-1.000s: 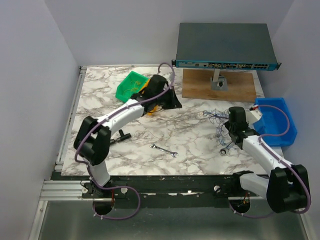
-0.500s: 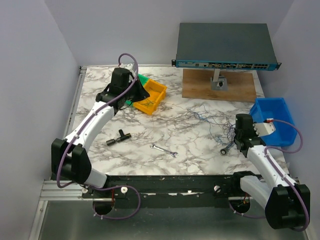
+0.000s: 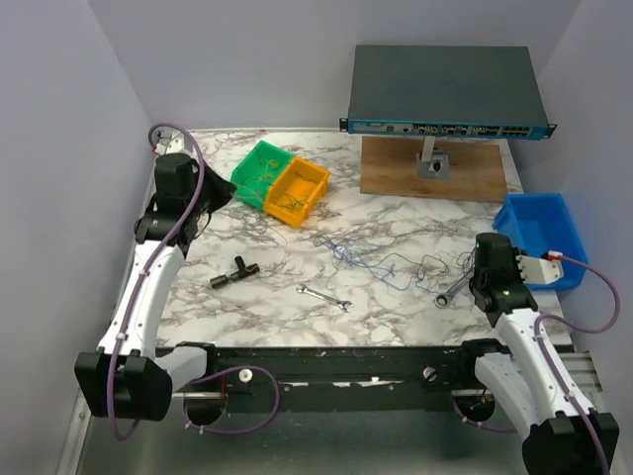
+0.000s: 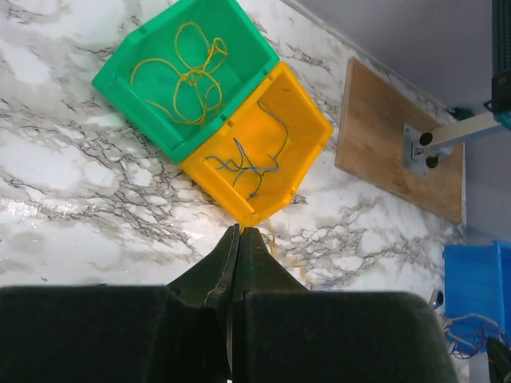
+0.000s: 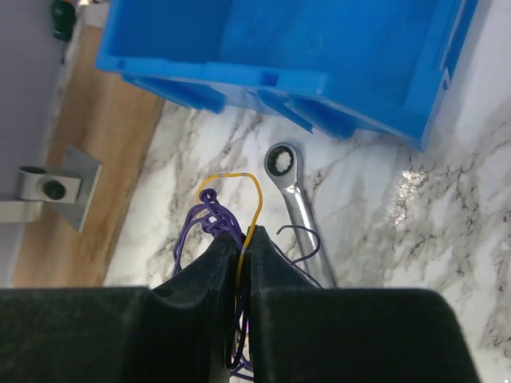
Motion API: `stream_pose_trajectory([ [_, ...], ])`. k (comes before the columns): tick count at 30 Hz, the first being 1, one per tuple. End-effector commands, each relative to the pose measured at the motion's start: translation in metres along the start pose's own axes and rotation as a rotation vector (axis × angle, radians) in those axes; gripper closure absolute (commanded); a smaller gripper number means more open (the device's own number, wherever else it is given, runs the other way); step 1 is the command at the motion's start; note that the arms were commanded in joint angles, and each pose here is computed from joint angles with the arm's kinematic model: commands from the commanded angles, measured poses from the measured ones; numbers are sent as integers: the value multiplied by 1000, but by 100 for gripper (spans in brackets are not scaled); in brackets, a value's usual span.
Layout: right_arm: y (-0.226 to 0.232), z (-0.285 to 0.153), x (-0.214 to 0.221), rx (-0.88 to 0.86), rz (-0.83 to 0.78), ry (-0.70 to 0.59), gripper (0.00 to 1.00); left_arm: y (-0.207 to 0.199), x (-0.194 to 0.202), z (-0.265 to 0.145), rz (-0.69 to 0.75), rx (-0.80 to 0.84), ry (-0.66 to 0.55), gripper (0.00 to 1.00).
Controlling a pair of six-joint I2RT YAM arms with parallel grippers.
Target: Untangle the cables
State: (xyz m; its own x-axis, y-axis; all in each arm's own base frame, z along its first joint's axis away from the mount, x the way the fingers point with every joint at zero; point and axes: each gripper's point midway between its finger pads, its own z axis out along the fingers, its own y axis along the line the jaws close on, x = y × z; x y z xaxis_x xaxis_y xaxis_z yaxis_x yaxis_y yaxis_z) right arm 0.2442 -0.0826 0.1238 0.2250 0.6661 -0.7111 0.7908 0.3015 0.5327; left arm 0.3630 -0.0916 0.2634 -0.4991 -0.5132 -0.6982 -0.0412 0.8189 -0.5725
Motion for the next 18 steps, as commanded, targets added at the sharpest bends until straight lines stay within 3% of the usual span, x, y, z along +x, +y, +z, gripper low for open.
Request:
stream_pose_trajectory([
  [1, 4, -2, -13, -26, 5, -45, 98, 3, -15, -9, -50, 10, -78, 100],
  [3, 34, -8, -3, -173, -123, 30, 79, -19, -10, -6, -29, 138, -39, 100],
  [4, 49, -13, 7, -260, -201, 89, 60, -31, -5, -5, -18, 202, -12, 100],
  [5, 64, -21, 14, -344, -257, 139, 32, -40, -2, -4, -7, 234, 9, 100],
  [6, 74, -30, 23, -423, -317, 192, 14, -47, 3, -2, 9, 247, 41, 100],
  [7, 85, -38, 28, -500, -348, 223, 5, -52, 3, -2, 32, 252, 54, 100],
  [12, 120, -85, 65, -884, -502, 401, 4, -61, 0, -4, 77, 235, 56, 100],
  [18, 127, -121, 124, -1049, -692, 623, 7, -68, -16, -15, 100, 219, 30, 100],
])
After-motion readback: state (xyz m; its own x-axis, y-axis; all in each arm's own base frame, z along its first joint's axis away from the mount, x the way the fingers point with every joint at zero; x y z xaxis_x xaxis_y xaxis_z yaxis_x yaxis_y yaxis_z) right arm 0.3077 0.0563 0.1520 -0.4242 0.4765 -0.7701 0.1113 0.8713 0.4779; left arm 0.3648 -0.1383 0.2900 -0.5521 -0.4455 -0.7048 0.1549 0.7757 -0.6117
